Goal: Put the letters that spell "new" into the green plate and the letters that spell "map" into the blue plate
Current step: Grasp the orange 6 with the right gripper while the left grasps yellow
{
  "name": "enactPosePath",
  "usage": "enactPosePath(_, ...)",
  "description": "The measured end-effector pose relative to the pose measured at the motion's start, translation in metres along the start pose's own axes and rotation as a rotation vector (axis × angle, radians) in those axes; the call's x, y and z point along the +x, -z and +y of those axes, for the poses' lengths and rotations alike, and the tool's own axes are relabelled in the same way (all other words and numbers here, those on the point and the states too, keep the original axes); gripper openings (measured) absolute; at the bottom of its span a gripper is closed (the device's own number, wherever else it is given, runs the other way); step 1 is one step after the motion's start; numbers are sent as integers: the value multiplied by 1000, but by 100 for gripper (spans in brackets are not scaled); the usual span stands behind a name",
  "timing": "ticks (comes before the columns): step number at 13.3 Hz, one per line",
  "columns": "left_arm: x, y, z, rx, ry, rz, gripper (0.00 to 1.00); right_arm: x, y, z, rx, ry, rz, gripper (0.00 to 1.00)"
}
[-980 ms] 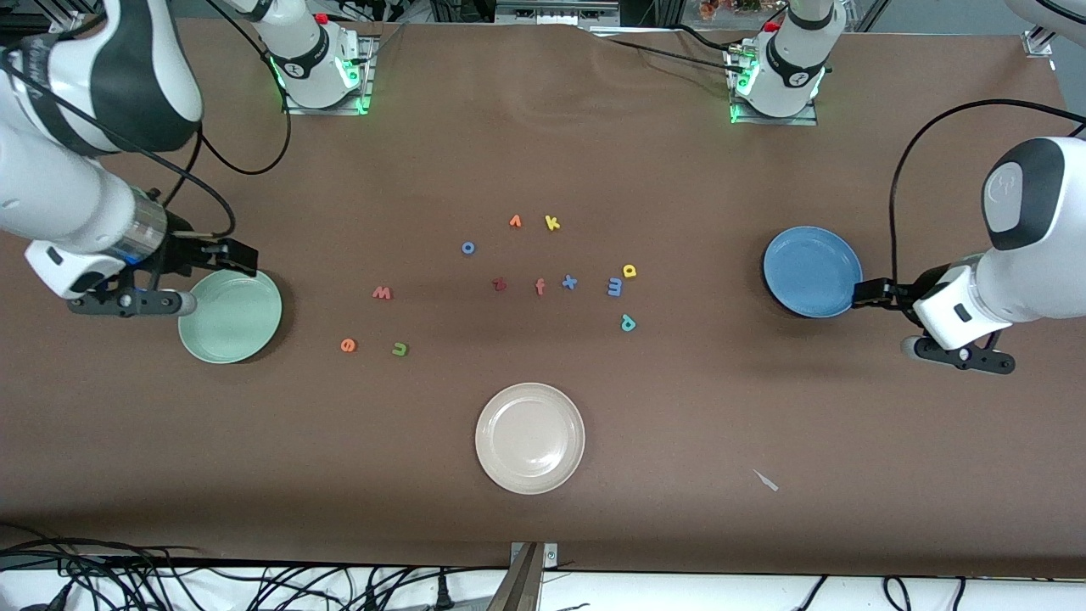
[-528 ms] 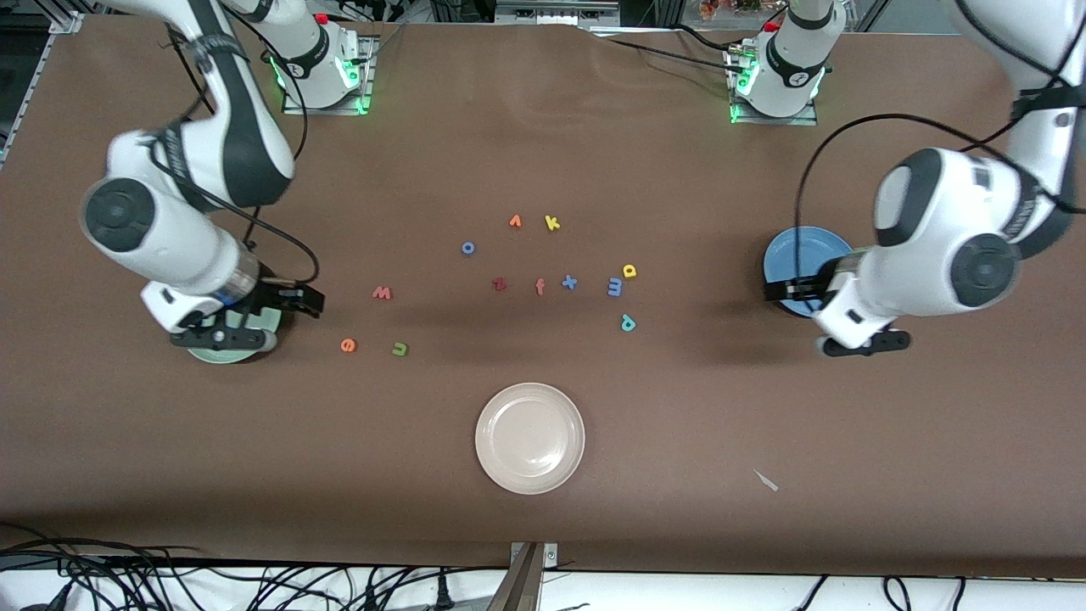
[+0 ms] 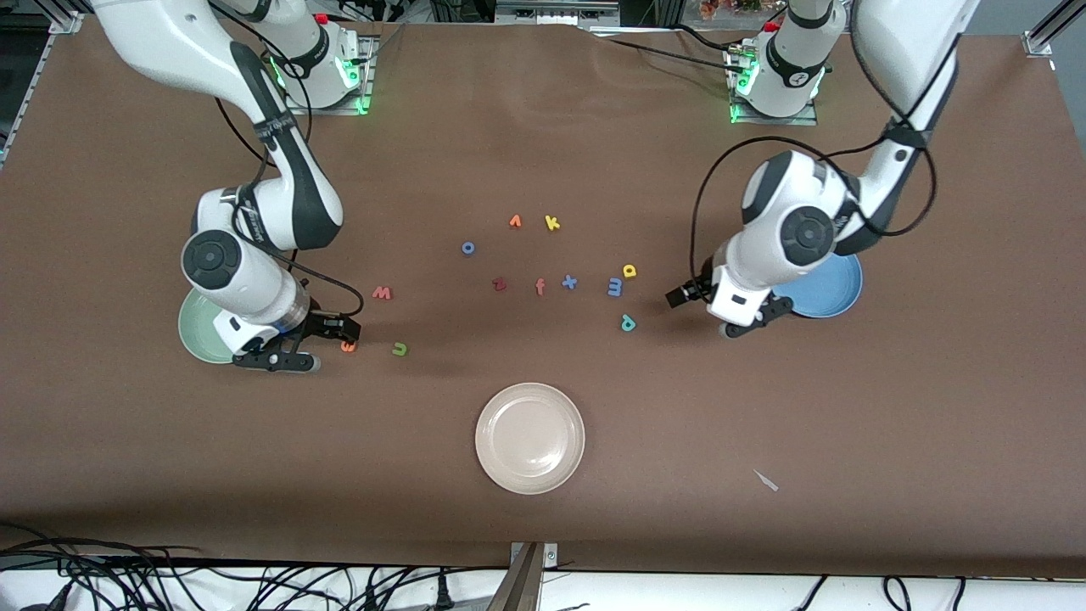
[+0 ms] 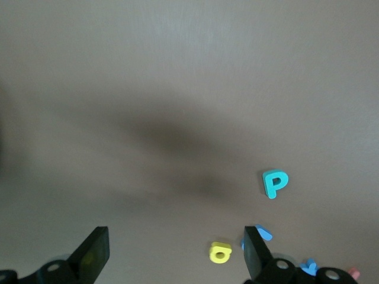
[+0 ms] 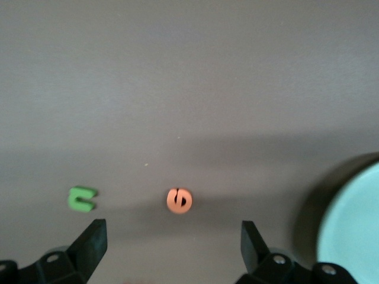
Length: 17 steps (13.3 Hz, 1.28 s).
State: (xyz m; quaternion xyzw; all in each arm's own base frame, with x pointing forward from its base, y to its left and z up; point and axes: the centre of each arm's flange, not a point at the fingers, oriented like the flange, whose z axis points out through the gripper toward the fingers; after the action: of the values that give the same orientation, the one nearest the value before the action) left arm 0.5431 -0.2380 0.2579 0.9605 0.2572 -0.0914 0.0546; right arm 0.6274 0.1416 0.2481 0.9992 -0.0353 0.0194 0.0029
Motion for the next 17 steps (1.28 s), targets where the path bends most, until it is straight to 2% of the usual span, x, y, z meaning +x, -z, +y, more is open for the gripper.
enactPosePath(4,-53,-56,13,-20,52,15,100,-6,-36,2,-7,-71,-11,100)
enactPosePath(6,-72,-72,19,-8,34,4,91,-6,-44,2,-4,-107,-1,100)
enactPosePath(7,-77,-75,22,-9,25,3,91,-5,-49,2,-2,-117,6,100)
enactPosePath(8,-81,-77,25,-12,14,6,84,-6,-54,2,-1,-130,9,100)
enactPosePath(11,-94,-90,30,12,-57,24,82,-7,-63,2,-2,-155,6,100)
enactPosePath(14,-93,-103,30,11,-77,33,82,-7,-64,2,-2,-174,5,91)
enactPosePath(15,-92,-106,29,11,-77,31,78,-7,-65,1,-2,-177,4,91)
enactPosePath(16,-92,-107,29,10,-76,30,78,-8,-66,2,3,-185,1,83)
enactPosePath(17,-92,-108,29,11,-76,29,75,-8,-67,2,9,-197,-4,80)
